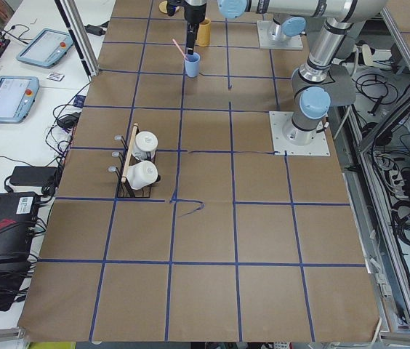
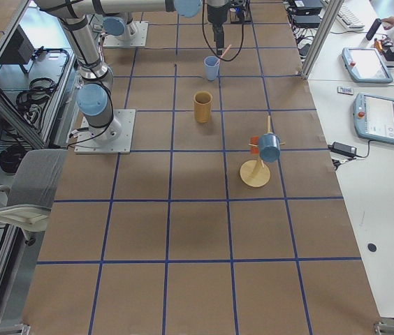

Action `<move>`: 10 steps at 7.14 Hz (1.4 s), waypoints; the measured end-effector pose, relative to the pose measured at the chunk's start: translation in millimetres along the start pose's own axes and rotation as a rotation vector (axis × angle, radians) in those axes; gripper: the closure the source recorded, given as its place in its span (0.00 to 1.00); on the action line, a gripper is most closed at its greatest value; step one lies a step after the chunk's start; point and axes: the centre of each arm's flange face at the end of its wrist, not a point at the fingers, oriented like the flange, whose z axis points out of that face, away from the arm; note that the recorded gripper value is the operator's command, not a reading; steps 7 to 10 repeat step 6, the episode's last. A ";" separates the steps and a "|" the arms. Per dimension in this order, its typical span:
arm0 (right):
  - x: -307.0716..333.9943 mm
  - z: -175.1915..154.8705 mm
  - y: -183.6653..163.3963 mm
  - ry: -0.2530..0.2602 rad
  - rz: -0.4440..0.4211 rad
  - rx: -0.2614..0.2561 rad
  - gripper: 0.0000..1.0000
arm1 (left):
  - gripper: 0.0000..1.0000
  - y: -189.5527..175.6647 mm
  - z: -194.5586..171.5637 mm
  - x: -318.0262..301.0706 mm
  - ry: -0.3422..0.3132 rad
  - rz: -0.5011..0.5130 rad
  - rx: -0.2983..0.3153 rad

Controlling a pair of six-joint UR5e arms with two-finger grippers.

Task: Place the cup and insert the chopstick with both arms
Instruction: 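Open the right gripper and raise it away from the cup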

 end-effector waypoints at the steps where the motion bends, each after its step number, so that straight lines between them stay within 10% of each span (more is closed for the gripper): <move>1: -1.6 -3.1 1.3 -0.017 -0.001 0.008 0.00 | 0.00 0.0 0.0 0.0 0.000 0.000 0.000; 10: -2.0 -2.7 3.9 -0.021 -0.024 -0.003 0.00 | 0.00 0.0 0.0 0.0 0.000 0.001 0.000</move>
